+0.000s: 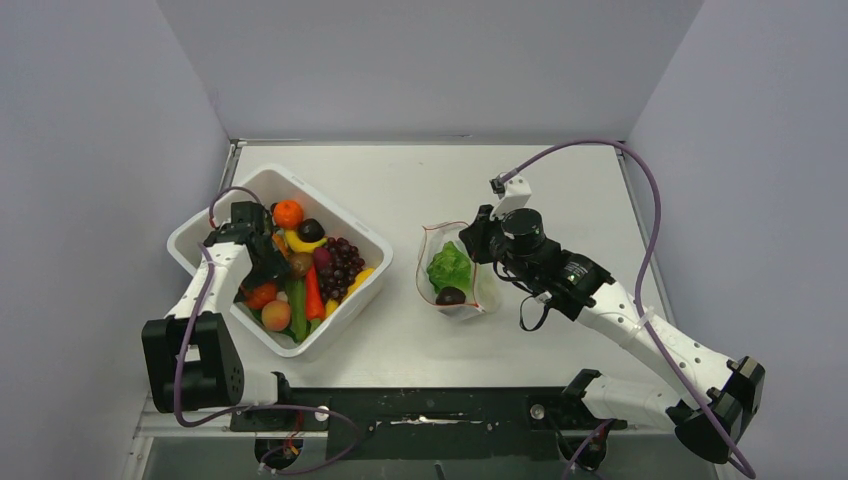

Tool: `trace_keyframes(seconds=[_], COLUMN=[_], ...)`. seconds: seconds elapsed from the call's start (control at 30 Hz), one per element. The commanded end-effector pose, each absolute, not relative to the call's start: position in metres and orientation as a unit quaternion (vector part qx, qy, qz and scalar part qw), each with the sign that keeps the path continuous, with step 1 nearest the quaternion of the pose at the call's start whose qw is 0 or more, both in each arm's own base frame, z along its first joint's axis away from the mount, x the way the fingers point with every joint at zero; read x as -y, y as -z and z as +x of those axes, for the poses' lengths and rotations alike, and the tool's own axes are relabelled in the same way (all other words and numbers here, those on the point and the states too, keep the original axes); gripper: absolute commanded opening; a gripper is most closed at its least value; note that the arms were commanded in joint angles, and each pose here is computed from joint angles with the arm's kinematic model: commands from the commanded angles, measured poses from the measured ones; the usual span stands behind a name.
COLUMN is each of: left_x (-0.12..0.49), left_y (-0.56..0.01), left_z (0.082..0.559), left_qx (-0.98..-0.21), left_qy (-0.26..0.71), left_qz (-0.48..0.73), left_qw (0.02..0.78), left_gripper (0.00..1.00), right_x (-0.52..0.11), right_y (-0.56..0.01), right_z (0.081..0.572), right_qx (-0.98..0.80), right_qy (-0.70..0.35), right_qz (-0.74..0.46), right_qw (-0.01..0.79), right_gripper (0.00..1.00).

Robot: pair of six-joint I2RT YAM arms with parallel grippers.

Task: Place the food in the zip-top bag and seal the zipper
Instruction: Pick up the fake vegetable from the bin.

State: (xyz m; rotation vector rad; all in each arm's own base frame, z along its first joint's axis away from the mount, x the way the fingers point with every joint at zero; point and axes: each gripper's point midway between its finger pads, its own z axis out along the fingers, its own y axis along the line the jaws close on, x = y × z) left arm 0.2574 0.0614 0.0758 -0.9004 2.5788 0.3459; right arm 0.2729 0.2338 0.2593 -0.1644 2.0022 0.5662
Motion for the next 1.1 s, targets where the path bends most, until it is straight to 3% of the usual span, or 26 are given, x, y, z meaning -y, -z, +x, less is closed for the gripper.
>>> trace_keyframes(seconds=[0.0, 0.23, 1.07], left_x=[-0.057, -0.055, -0.046], left_y=[-0.079, -0.086, -0.172], left_z=[0.276, 0.279, 0.291], left_qx=[-0.912, -0.914, -0.895], left_qy=[-0.093, -0.087, -0.035], left_qz=[-0.331, -0.324, -0.290], left_qw=[0.223, 0.228, 0.336], left_gripper=[0.79, 0.61, 0.47], right_x=[-0.233, -0.231, -0.233], right_y=[-0.290, -0.289, -0.291], right_z=[0.282, 0.281, 0.279], right_qx=[-0.801, -0.801, -0.803], right_qy=[-0.246, -0.245, -0.251], right_qz=[-0.057, -0.056, -0.056], right_qw=[0.543, 0.544, 0.538], right_gripper=[0.00, 0.00, 0.00])
